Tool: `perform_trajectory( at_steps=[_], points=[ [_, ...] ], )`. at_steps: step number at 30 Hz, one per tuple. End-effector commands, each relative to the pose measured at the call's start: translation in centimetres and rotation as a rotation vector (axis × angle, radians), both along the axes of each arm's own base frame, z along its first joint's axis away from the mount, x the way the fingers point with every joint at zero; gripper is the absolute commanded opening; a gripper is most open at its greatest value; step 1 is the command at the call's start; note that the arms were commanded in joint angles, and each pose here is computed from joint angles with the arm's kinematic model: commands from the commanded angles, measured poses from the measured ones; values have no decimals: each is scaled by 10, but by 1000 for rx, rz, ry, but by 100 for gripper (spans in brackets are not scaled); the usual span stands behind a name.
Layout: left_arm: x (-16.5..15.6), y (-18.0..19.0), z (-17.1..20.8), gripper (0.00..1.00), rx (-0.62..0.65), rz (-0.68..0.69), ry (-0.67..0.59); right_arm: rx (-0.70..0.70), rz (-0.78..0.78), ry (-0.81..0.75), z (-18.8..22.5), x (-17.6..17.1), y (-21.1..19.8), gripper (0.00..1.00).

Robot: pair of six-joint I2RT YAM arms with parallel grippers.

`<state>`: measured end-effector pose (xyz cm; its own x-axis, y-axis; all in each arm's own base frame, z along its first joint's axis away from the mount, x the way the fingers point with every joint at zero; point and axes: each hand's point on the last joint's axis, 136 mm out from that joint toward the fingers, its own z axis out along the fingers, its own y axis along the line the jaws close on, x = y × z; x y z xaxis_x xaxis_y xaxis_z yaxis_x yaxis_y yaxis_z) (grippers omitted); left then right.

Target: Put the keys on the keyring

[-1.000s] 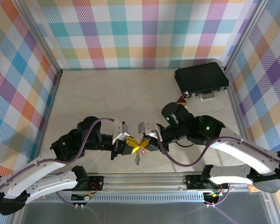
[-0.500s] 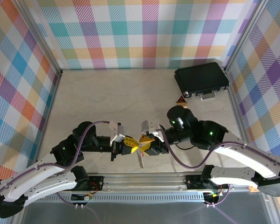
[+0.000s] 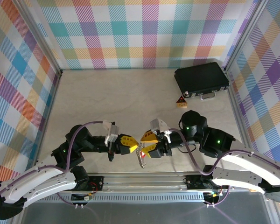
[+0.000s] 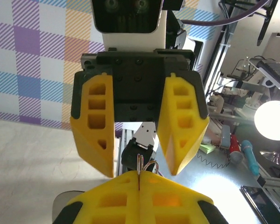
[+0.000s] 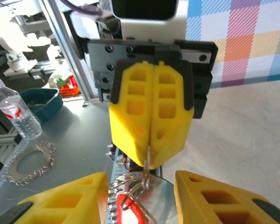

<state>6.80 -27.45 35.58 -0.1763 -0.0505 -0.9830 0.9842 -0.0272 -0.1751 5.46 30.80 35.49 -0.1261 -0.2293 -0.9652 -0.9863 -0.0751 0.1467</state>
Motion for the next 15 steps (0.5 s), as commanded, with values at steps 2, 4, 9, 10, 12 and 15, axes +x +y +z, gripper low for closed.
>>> perform_trajectory(
  at_steps=[2, 4, 9, 10, 12, 15],
  points=[
    [-10, 5, 17, 0, -76, -37, -36, 59, 28, 7, 12, -8, -3, 42],
    [-10, 5, 18, 0, -77, -38, -39, 57, 4, 4, 12, -5, -4, 41],
    [-9, 4, 20, 0, -79, -38, -49, 37, -60, -9, 7, 6, -3, 32],
    [-10, 4, 20, 0, -82, -39, -48, 37, -63, -10, 7, 7, -3, 30],
    [-10, 3, 21, 0, -88, -45, -47, 40, -69, -14, 7, 8, -4, 27],
    [-10, 3, 20, 0, -92, -46, -41, 54, -77, -23, 8, 8, -6, 24]
  ],
)
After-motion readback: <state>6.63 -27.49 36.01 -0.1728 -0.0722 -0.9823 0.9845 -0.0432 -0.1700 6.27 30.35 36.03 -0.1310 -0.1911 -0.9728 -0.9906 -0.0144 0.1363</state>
